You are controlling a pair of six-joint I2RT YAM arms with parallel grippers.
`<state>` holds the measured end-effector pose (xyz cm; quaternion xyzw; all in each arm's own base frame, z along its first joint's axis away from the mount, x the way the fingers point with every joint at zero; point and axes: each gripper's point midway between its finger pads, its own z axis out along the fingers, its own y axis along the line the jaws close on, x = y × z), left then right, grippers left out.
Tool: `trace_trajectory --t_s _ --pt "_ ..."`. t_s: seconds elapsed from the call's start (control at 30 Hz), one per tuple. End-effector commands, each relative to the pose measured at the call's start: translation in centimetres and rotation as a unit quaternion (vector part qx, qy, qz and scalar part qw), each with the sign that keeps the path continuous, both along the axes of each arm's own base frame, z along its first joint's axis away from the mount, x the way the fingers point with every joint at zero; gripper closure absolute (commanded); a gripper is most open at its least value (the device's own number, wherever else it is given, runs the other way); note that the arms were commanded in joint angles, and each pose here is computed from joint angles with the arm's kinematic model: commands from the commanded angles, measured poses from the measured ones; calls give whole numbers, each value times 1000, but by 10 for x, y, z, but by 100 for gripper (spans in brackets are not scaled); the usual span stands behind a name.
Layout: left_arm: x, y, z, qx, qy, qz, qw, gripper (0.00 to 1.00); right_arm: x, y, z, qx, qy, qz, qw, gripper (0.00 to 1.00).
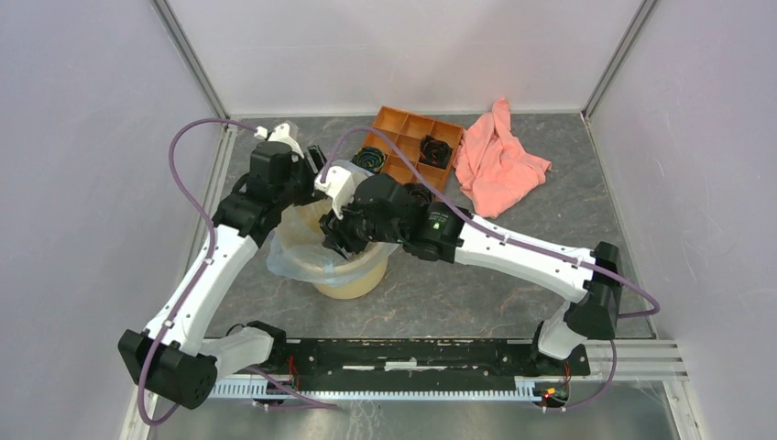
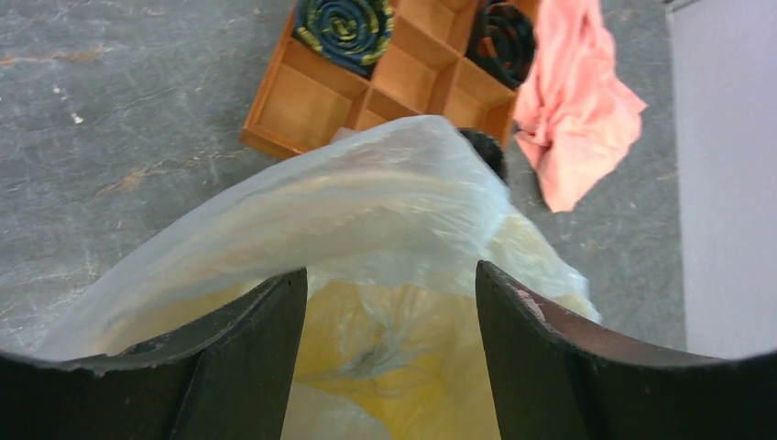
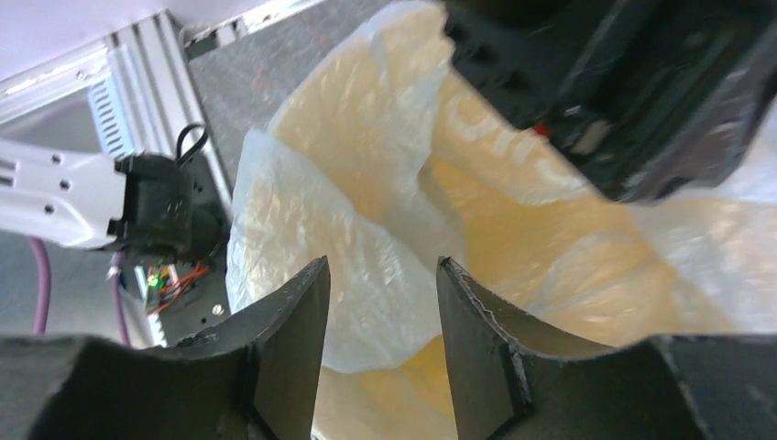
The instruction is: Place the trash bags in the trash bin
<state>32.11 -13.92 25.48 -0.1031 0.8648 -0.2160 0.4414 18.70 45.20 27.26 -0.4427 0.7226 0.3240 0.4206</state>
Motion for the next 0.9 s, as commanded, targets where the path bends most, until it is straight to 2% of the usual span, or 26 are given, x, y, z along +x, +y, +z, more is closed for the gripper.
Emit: trace_trajectory --t_s 0.0,0.2,0.33,0.4,0.57,0.7,0.8,0.87 --pt "-15 -9 53 -44 -52 -31 997 27 26 -15 47 15 -70 -56 996 45" --pt "-22 -21 47 -71 -45 -55 995 42 31 -33 54 11 -85 -84 993 43" --pt "-14 -30 32 -79 -32 -63 994 52 23 -30 46 20 -69 -70 995 50" --pt "-7 -31 25 -76 -28 -61 995 54 19 -23 39 23 -52 -58 997 54" --pt "10 -30 1 -53 -9 -47 997 55 -1 1 16 46 5 -10 999 58" --pt "23 -22 -10 -24 -3 -28 999 52 -4 6 -10 20 25 -8 999 59" --pt "16 -27 3 -28 4 -53 998 46 -5 3 -19 5 27 -6 1000 60" --pt "1 -32 27 -51 -16 -76 996 41 1 -3 -12 2 11 -17 1000 60"
